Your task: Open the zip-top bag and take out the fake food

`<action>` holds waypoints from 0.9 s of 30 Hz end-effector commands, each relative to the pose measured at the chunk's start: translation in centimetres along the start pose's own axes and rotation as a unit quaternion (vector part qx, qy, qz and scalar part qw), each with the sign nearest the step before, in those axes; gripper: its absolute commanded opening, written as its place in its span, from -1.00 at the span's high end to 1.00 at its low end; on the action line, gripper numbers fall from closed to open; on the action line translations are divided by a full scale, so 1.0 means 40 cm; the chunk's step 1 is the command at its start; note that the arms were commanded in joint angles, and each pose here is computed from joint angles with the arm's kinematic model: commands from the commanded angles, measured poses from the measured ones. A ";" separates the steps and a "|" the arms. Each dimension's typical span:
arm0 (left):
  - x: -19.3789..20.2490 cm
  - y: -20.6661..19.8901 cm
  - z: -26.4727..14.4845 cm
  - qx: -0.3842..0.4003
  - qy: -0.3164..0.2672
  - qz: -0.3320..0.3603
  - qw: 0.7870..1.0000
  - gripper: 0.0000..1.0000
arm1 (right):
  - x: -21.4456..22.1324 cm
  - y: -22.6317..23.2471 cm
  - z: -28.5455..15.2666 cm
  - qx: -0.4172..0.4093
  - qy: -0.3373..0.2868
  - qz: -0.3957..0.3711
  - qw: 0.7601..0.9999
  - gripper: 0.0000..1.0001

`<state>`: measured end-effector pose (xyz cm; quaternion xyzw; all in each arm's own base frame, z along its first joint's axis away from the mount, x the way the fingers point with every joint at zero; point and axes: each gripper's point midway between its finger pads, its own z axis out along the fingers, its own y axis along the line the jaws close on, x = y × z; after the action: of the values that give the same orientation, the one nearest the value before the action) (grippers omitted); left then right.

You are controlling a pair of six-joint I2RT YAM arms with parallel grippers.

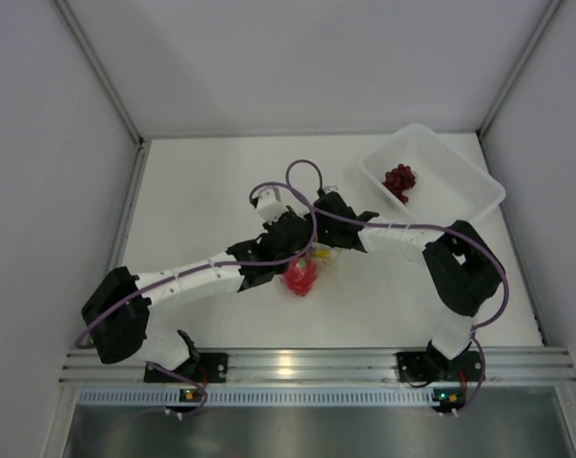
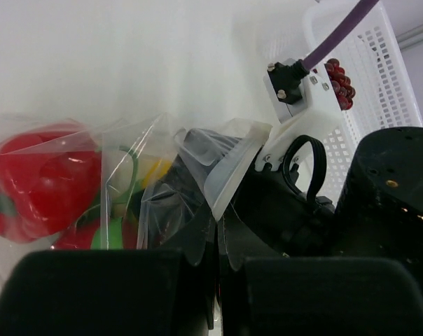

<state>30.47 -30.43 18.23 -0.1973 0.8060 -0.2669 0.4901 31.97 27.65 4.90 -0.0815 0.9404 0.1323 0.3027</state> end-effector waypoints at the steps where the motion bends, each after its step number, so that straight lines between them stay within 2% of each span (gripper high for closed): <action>1: -0.022 -0.065 -0.002 0.036 -0.001 -0.016 0.999 1.00 | -0.021 0.003 0.034 0.024 -0.024 0.000 0.999 -0.50; 3: -0.022 -0.060 -0.001 0.035 -0.001 -0.016 0.999 1.00 | -0.010 -0.012 0.043 0.036 -0.023 0.001 0.999 -0.43; 6: -0.026 -0.051 0.001 0.031 -0.004 -0.013 0.999 1.00 | -0.013 -0.013 0.031 0.033 -0.033 0.002 0.999 -0.12; 7: -0.026 -0.047 0.002 0.029 -0.004 -0.011 1.000 1.00 | -0.018 -0.014 0.026 0.032 -0.037 0.002 0.999 0.09; 9: -0.027 -0.043 0.004 0.026 -0.005 -0.007 1.000 1.00 | -0.037 -0.005 0.000 0.022 -0.047 0.001 0.999 0.24; 12: -0.025 -0.039 0.008 0.023 -0.007 -0.002 1.000 1.00 | -0.066 0.008 -0.046 0.008 -0.064 0.001 0.998 0.34; 23: -0.027 -0.046 0.011 0.026 -0.007 0.019 0.999 1.00 | -0.120 0.061 -0.186 -0.044 -0.106 -0.005 0.993 0.36; 27: -0.014 -0.053 0.016 0.032 0.003 0.032 0.999 1.00 | -0.136 0.109 -0.228 -0.096 -0.113 -0.004 0.989 0.35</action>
<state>30.57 -32.01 20.00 -0.1658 0.8014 -0.2929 0.4944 31.78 24.88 9.17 -0.0549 0.9262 0.1056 0.3579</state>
